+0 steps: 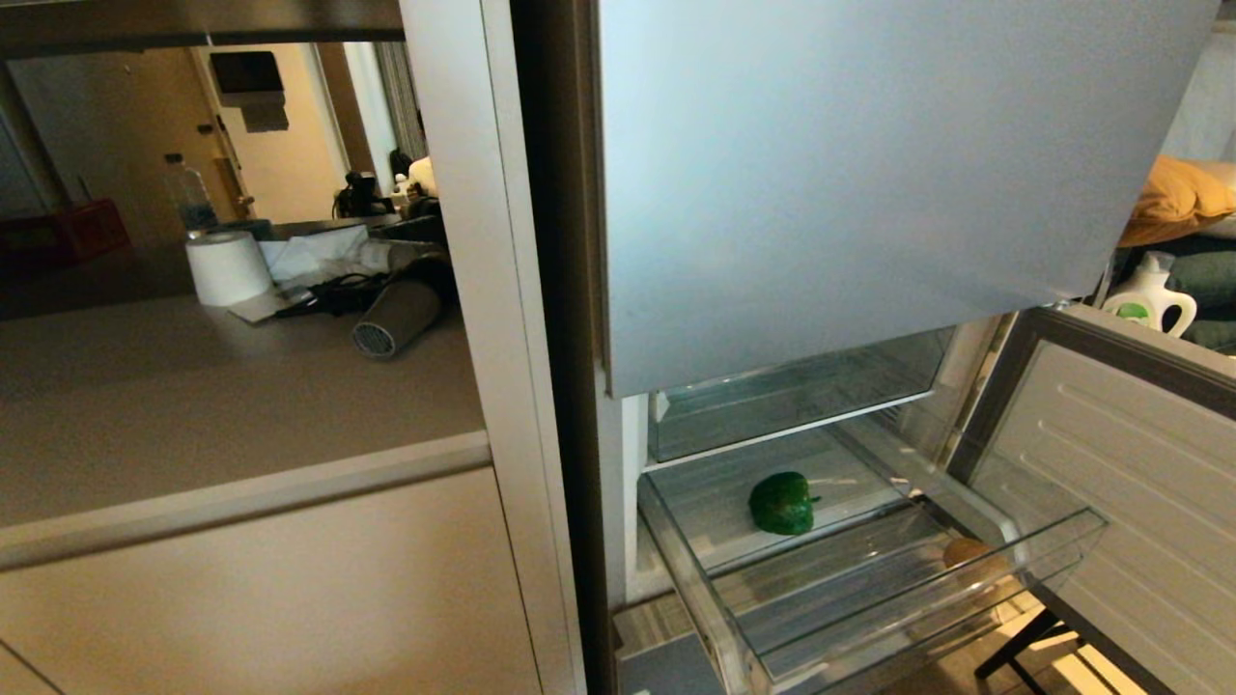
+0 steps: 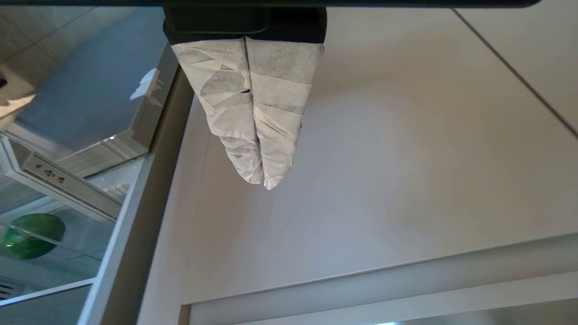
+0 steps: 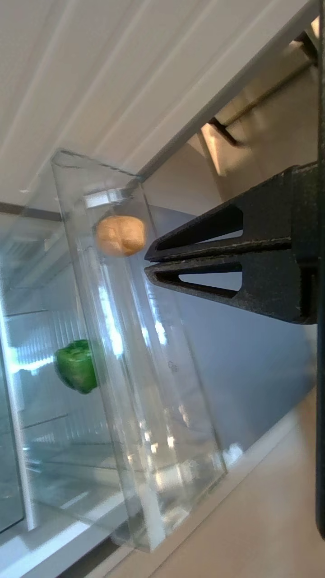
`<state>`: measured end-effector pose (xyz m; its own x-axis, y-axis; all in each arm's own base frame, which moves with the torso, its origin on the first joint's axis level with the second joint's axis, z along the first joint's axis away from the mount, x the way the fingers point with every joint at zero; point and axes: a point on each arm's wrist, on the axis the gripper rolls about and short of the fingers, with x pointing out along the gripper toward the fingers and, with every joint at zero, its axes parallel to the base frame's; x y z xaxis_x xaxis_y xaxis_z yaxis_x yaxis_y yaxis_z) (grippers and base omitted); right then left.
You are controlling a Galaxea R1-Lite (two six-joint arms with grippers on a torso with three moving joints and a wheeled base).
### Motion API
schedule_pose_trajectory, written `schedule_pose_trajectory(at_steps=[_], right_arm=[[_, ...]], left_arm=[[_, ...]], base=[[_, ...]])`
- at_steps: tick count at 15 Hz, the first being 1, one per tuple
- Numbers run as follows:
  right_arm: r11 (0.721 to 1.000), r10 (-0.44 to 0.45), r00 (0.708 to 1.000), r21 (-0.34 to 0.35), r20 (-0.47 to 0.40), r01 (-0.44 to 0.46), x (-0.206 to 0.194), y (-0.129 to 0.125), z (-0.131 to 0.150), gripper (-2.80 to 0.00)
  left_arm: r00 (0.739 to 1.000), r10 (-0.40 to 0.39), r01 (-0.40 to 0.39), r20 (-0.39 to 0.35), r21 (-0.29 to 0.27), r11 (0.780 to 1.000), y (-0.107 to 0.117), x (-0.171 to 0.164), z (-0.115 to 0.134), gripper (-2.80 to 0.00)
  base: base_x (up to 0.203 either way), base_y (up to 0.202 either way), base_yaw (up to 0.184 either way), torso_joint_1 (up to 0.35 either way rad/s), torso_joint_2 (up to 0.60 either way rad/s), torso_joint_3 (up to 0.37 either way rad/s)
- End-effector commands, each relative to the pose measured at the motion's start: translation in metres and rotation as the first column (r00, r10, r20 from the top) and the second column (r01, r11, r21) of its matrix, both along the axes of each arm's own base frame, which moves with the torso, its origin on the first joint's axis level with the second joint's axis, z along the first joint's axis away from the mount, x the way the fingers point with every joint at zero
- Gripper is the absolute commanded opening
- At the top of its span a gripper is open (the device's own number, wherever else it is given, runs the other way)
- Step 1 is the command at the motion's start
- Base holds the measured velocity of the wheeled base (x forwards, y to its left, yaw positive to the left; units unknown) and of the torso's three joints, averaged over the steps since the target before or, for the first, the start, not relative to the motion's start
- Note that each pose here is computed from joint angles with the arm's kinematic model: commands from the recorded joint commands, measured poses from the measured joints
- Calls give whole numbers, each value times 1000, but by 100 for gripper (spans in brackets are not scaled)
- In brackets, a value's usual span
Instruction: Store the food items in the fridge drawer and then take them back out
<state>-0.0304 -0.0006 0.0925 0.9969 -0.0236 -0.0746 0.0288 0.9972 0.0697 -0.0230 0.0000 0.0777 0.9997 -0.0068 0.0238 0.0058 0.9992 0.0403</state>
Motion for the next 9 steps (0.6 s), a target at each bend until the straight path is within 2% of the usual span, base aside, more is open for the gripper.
schedule_pose_trajectory(at_steps=[1,3,5,7,9], right_arm=[[999,-4,999,41,-51,7,-2,0,29,-280],[994,-10,971,108,-238,37,18,0,54,-280],[986,-11,908,149,-419,80,54,0,73,-280],[979,15,846,180,-533,95,89,1,78,-280],[972,52,764,207,-643,108,122,2,70,-280]], left_arm=[[1000,1,-1,-12,1,1000,0,1,-3,-280],[1000,-1,1,-13,3,1000,0,1,-3,-280],[1000,-1,1,-13,1,1000,0,1,-3,-280],[1000,-1,1,-11,0,1000,0,1,-3,-280],[1000,-2,2,-11,5,1000,0,1,-3,-280]], base=[[0,0,0,0,0,0],[0,0,0,0,0,0],[0,0,0,0,0,0],[0,0,0,0,0,0],[0,0,0,0,0,0]])
